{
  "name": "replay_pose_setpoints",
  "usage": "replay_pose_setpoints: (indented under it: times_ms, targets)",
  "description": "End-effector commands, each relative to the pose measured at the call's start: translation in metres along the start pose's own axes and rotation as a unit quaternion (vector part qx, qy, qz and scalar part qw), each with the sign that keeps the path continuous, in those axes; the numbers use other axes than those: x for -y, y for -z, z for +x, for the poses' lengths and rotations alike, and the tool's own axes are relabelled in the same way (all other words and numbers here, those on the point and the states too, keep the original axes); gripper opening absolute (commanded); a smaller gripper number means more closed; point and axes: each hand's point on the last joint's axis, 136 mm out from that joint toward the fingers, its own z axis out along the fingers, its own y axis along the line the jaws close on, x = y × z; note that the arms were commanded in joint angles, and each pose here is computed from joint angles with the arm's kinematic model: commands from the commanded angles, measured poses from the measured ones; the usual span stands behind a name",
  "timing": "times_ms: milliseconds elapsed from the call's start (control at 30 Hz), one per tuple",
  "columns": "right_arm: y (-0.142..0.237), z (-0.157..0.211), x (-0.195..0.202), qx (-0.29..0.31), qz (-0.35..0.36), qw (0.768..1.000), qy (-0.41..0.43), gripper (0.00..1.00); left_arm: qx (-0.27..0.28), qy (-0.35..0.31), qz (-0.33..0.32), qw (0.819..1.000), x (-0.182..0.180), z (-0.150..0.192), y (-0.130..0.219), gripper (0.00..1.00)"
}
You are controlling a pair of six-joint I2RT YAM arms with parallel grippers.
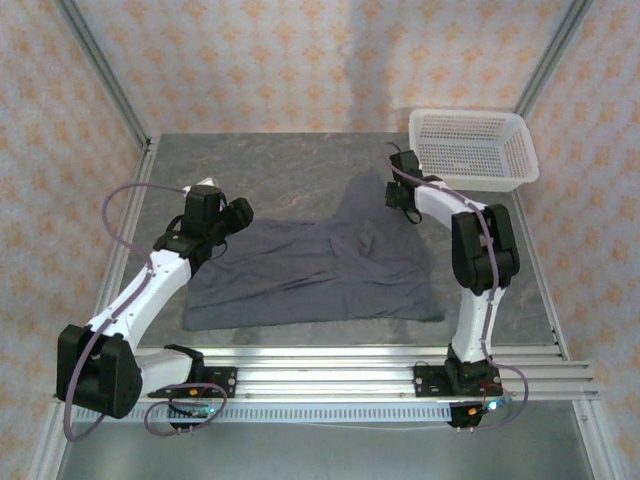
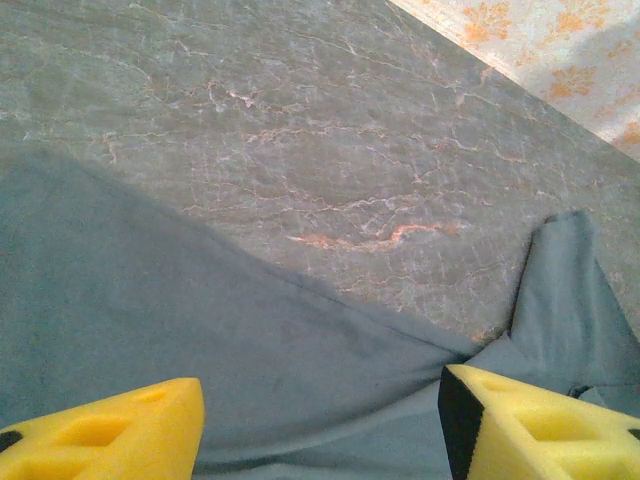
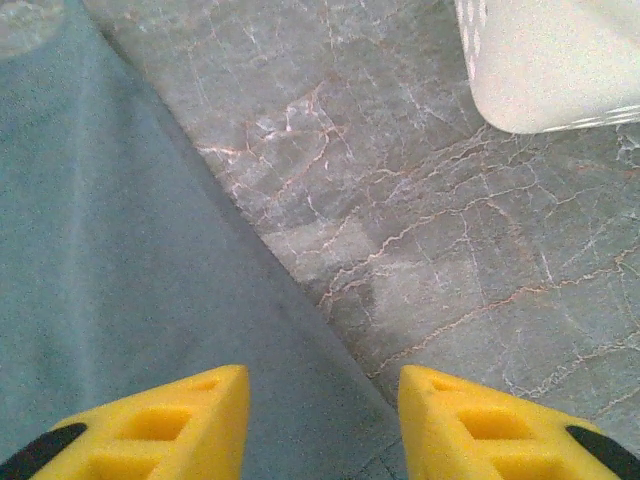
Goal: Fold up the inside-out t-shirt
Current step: Fold the T-shirt at the center of the table.
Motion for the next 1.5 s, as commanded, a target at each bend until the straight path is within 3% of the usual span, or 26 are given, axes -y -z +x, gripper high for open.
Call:
replay_pose_setpoints:
  times_ms: [0, 267, 667, 867, 967, 1067, 1200, 1367, 1467]
  targets:
    - [-0.004, -0.015, -0.002, 0.05, 0.01, 0.998, -0.026, 0.44, -0.003, -0.001, 0.0, 1.0, -0.003, 0.002, 0.002, 0.64]
    - [-0.033, -0.003, -0.005, 0.026, 0.033, 0.999, -0.031, 0.46, -0.011, -0.003, 0.0, 1.0, -0.003, 0.005, -0.002, 0.64]
    - [-0.049, 0.016, -0.014, -0.041, 0.021, 0.999, -0.027, 0.44, -0.011, -0.002, -0.001, 1.0, -0.005, 0.006, -0.001, 0.65]
    - [-0.056, 0.019, -0.017, -0.062, 0.023, 0.998, -0.023, 0.53, -0.012, 0.002, -0.007, 1.0, -0.009, 0.007, 0.001, 0.65]
    - [-0.057, 0.019, -0.018, -0.065, 0.022, 0.997, -0.019, 0.43, -0.016, 0.008, -0.011, 1.0, -0.011, 0.008, 0.001, 0.65]
    - [-0.056, 0.016, -0.017, -0.061, 0.022, 0.998, -0.016, 0.2, -0.023, 0.027, -0.022, 0.999, -0.016, 0.004, 0.0, 0.65]
    - [-0.042, -0.002, -0.018, -0.041, 0.017, 0.999, -0.007, 0.03, -0.033, 0.06, -0.085, 0.994, -0.043, -0.009, -0.006, 0.63]
    - [-0.016, -0.022, -0.017, -0.013, 0.005, 1.0, -0.012, 0.0, -0.031, 0.121, -0.194, 0.973, -0.09, -0.027, -0.017, 0.58]
    - [-0.004, -0.022, -0.017, -0.001, -0.012, 1.0, -0.022, 0.0, -0.058, 0.158, -0.228, 0.959, -0.112, -0.027, -0.037, 0.56]
